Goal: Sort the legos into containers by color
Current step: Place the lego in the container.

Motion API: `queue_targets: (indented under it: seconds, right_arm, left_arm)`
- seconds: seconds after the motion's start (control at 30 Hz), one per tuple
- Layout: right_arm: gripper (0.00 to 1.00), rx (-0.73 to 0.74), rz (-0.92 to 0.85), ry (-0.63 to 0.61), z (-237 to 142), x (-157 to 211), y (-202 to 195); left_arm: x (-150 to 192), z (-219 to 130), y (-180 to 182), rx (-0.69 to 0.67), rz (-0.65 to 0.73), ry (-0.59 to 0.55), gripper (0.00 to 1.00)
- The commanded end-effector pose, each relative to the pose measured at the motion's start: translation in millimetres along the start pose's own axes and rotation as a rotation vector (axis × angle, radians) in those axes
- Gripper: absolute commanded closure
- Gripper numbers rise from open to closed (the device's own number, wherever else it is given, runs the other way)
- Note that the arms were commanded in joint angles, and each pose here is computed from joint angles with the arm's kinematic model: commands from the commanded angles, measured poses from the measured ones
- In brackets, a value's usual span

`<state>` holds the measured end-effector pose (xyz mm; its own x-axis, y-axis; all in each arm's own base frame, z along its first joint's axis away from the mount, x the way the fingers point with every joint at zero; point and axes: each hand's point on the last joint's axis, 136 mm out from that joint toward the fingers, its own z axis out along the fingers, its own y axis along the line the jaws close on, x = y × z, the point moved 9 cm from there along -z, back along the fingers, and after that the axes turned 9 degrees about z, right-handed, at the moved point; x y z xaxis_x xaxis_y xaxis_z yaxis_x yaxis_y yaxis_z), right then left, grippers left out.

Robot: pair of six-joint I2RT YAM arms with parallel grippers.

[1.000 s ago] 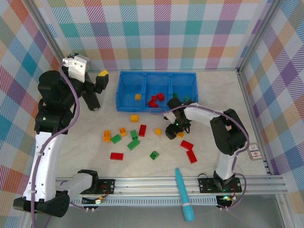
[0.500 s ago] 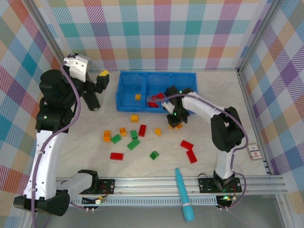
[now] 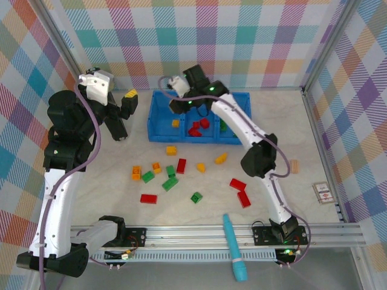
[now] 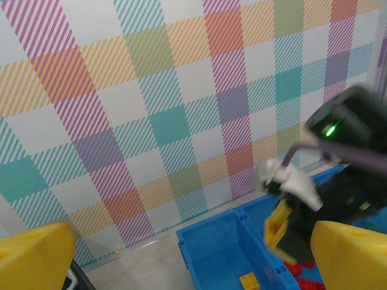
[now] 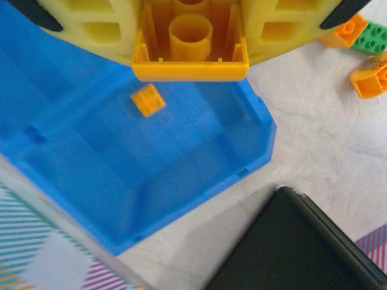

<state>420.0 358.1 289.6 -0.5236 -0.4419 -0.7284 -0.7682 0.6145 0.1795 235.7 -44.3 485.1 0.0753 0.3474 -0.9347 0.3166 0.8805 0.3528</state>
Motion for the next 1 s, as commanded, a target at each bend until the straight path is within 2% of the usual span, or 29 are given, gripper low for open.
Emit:
queue_targets:
  seconds: [0.0, 0.07, 0.27, 0.4, 0.5, 0.63, 0.73, 0.83, 0.97]
  right_arm:
    - [0.72, -0.063, -0.053, -0.134, 36.6, -10.4, 7.4]
    - [0.72, -0.022, -0.082, -0.125, 58.7, -3.2, 5.1]
    - [0.68, 0.034, -0.108, 0.020, 110.4, 40.4, -4.2]
    - [0.64, 0.060, -0.114, 0.064, 121.5, 56.0, -6.2]
    - [0.57, 0.053, -0.126, 0.059, 119.8, 54.5, -3.1]
    - [0.46, 0.037, -0.160, 0.029, 98.0, 38.6, 4.1]
    - [0.40, 0.037, -0.179, -0.002, 66.4, 20.6, 12.5]
    - [0.39, 0.059, -0.152, -0.010, 28.3, 10.6, 19.3]
    - [0.39, 0.098, -0.066, -0.008, -14.6, 22.1, 26.2]
  left_arm:
    - [-7.0, -6.9, 3.2, -0.020, 0.005, -0.023, 0.00]
    - [-7.1, -7.7, 3.7, -0.026, 0.008, -0.024, 0.00]
    - [-4.7, -5.3, 2.6, -0.028, 0.006, -0.020, 0.00]
    - [-3.6, -2.8, 2.7, -0.030, 0.006, -0.021, 0.00]
    - [-2.8, 0.9, 2.7, -0.018, 0.004, -0.015, 0.00]
    - [-3.1, 3.1, 2.2, 0.000, 0.004, -0.003, 0.00]
    - [-3.0, 3.6, 1.6, 0.005, 0.004, -0.006, 0.00]
    - [-2.9, 3.5, 1.9, 0.004, 0.004, -0.010, 0.00]
    - [-1.6, 3.6, 2.2, -0.006, 0.009, -0.005, 0.00]
